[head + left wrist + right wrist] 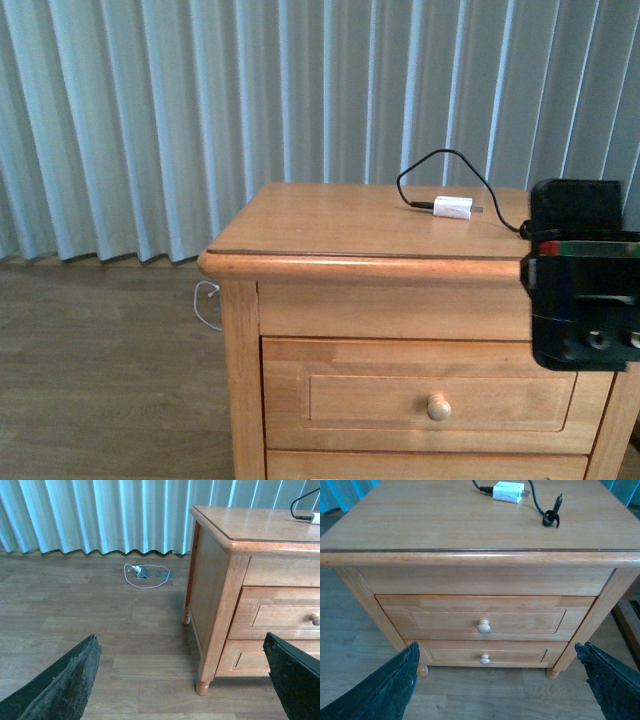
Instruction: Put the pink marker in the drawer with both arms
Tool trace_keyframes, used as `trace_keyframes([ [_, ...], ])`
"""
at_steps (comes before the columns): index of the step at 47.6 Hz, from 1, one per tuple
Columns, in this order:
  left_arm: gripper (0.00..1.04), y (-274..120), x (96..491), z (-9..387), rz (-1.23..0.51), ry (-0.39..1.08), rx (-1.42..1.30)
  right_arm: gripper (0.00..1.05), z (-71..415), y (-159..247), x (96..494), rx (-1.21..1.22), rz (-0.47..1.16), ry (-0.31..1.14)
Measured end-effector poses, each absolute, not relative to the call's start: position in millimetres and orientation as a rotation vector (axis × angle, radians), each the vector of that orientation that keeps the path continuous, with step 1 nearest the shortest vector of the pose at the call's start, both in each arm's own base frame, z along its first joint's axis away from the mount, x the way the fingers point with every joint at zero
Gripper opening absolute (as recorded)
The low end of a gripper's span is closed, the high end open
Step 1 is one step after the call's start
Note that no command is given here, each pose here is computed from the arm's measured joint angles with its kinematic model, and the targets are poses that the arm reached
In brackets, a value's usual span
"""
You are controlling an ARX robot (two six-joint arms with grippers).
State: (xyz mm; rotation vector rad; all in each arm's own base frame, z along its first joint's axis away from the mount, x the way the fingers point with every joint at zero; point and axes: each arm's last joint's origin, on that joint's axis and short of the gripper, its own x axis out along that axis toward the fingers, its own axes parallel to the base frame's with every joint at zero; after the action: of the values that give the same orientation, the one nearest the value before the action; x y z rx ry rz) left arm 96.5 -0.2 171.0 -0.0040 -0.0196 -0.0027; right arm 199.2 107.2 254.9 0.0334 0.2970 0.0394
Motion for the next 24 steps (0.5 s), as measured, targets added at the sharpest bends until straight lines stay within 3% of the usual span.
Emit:
trace_keyframes([
  [8, 0.99, -0.2, 96.5, 171.0, -0.003, -0.02, -0.004, 0.96, 262.1, 102.6, 174.4, 0.091, -0.009, 0.204],
  [21, 0.99, -0.2, 96.5, 171.0, -0.003, -0.02, -0.004, 0.96, 261.8, 102.9, 173.6, 0.095, -0.009, 0.203],
  [24, 0.99, -0.2, 96.5, 171.0, -0.003, -0.02, -0.004, 0.88, 257.4, 99.8, 173.2, 0.091, 0.007, 0.126],
])
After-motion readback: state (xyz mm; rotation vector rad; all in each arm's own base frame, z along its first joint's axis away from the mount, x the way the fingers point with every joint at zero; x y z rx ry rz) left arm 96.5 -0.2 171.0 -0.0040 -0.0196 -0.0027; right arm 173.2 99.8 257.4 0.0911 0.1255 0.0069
